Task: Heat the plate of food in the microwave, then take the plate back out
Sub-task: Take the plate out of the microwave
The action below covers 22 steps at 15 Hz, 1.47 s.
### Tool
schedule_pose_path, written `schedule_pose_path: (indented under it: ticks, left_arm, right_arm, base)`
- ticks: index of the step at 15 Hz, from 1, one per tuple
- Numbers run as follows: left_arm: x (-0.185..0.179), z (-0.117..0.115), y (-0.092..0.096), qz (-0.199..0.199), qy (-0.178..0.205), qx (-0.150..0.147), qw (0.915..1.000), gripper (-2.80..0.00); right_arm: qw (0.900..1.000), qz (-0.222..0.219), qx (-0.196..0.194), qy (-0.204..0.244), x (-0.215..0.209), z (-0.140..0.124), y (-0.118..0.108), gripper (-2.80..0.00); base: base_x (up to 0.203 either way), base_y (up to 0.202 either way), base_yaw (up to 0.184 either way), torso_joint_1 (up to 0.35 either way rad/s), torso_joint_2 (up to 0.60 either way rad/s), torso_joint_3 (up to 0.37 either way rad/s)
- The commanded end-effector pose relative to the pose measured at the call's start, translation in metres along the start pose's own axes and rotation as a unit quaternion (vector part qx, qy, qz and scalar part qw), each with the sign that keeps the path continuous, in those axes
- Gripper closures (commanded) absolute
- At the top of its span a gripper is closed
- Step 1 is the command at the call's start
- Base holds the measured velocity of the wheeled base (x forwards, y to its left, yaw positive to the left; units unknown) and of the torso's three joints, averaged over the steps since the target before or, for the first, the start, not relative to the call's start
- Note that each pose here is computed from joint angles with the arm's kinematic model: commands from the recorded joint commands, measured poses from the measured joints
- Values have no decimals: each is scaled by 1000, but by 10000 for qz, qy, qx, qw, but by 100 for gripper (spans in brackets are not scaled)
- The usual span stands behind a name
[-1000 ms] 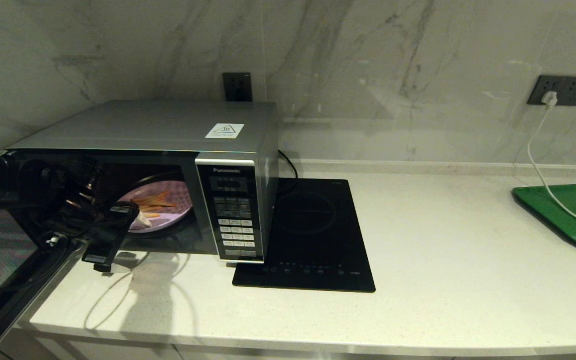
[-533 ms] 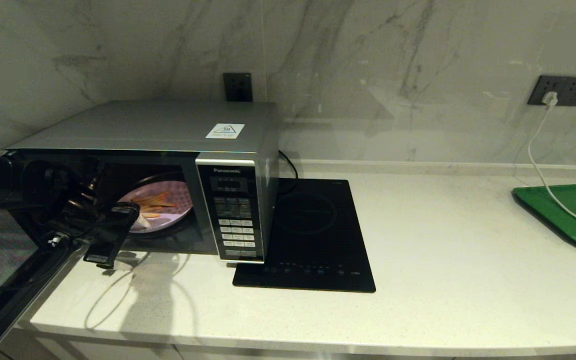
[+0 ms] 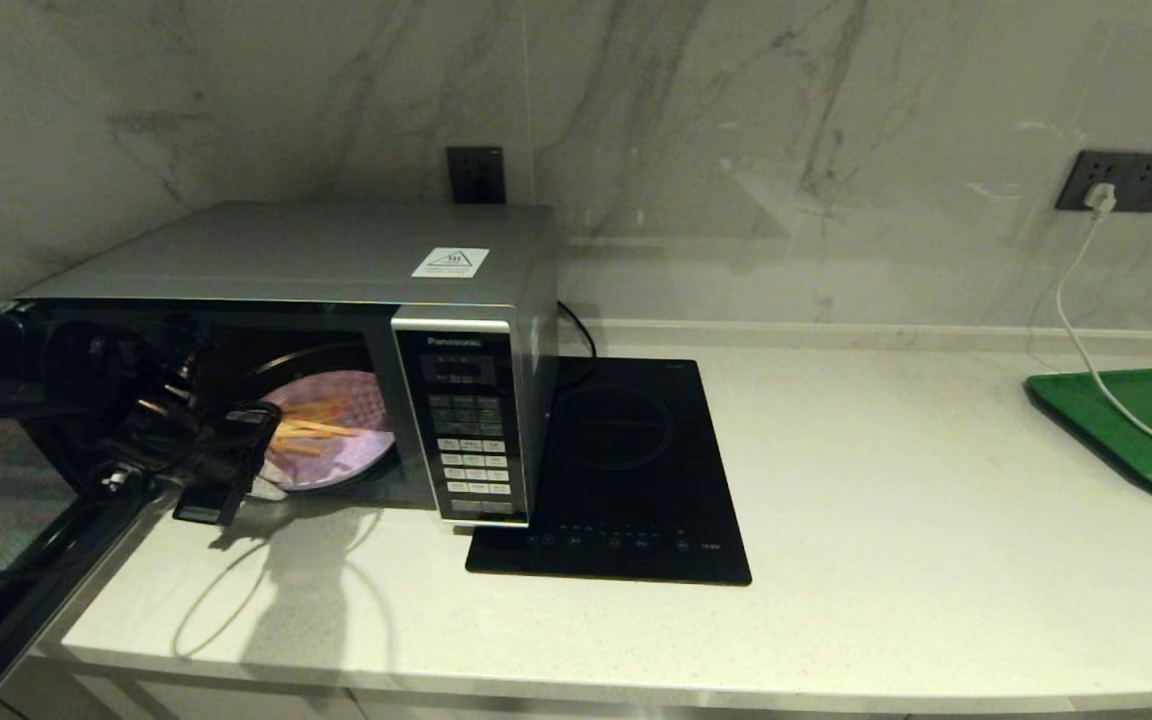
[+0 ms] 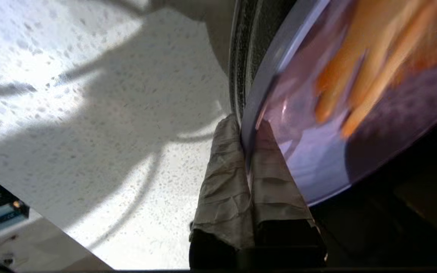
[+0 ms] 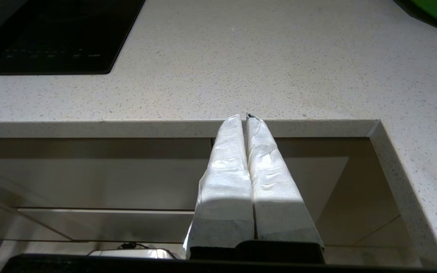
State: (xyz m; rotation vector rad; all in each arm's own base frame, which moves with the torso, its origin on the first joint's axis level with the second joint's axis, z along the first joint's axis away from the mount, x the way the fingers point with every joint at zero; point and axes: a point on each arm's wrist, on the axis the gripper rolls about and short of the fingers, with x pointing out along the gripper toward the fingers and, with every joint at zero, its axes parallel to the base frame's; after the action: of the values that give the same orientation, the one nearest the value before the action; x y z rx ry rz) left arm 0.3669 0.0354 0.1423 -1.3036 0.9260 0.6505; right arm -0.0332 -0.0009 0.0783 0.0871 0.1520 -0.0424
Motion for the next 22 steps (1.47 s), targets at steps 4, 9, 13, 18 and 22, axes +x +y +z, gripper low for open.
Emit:
schedule_pose_path:
  ticks: [4, 9, 13, 18, 22]
  left_arm:
    - [-1, 0, 0, 23, -10, -41, 10000, 0]
    - [-13, 2, -5, -177, -67, -47, 9998, 0]
    - [-33, 12, -9, -446, -212, -103, 9987, 0]
    - [-44, 20, -3, -390, -265, -191, 9987, 0]
    - [-65, 11, 10, -459, -18, -139, 9988, 0]
  right_arm:
    - [10000, 1, 1, 6, 0, 0, 0, 0]
    - [10000, 1, 1, 6, 0, 0, 0, 0]
    - [10000, 1, 1, 6, 0, 0, 0, 0]
    - [10000, 1, 1, 6, 0, 0, 0, 0]
    - [10000, 1, 1, 6, 0, 0, 0, 0]
  base:
    - [0, 0, 0, 0, 0, 0]
    - [0, 0, 0, 0, 0, 0]
    - [0, 0, 0, 0, 0, 0]
    - [0, 0, 0, 0, 0, 0]
    - [0, 0, 0, 0, 0, 0]
